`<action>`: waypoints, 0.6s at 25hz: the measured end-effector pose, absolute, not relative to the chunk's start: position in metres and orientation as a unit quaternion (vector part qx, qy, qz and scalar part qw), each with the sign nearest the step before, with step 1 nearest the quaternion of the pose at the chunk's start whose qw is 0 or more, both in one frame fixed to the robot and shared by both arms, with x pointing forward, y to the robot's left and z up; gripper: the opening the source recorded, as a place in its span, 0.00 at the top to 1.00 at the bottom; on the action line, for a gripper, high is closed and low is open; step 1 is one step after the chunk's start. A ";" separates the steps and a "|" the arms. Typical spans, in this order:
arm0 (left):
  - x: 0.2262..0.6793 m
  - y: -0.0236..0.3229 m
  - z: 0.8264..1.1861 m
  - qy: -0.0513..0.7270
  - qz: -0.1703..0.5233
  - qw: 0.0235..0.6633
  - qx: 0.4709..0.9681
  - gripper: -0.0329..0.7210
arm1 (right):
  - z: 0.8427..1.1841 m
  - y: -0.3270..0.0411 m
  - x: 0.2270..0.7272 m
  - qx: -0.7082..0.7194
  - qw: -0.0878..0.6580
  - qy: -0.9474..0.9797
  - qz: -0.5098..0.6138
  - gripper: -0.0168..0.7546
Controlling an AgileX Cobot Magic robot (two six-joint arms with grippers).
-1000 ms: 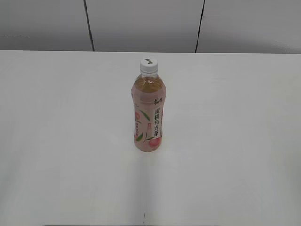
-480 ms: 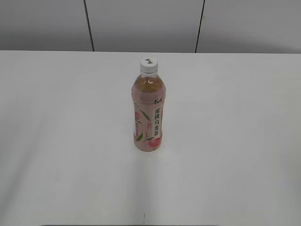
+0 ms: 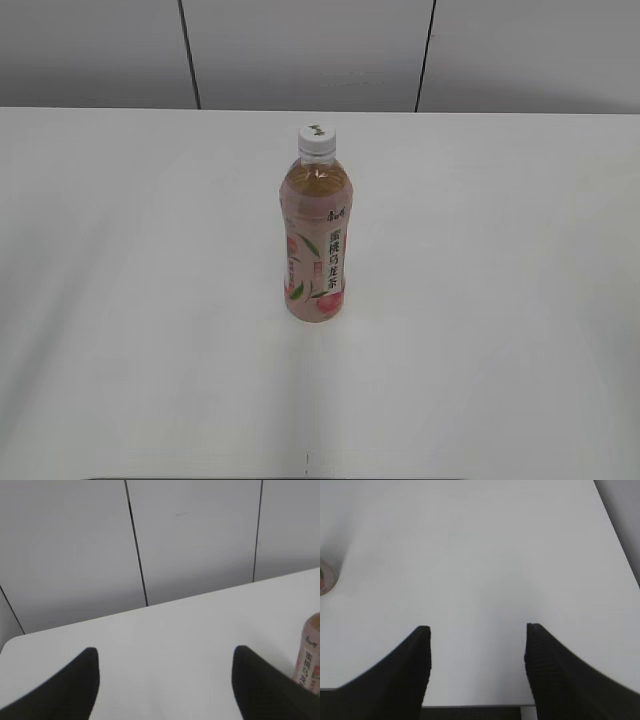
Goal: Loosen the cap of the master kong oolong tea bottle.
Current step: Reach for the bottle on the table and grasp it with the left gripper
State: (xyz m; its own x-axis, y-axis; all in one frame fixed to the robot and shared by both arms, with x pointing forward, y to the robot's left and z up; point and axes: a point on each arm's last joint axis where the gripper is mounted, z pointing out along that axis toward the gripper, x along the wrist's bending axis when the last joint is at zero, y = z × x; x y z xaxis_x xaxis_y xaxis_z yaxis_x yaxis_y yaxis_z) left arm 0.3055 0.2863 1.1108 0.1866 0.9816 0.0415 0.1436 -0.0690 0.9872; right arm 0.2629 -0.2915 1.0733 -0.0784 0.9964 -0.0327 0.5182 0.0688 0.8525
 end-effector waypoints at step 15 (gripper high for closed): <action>0.346 0.286 1.048 0.445 0.479 0.495 0.572 0.30 | 1.087 -0.291 0.301 0.580 0.356 0.617 0.394 0.39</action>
State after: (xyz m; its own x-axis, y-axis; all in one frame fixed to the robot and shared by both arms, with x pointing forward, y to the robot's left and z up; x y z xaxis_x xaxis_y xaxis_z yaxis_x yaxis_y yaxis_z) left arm 0.3459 0.2860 1.0477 0.1449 0.9837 0.1063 0.0350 -0.1124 0.9930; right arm 0.3006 -0.2910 1.0867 -0.0726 0.9972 0.0182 0.4352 0.0152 0.9002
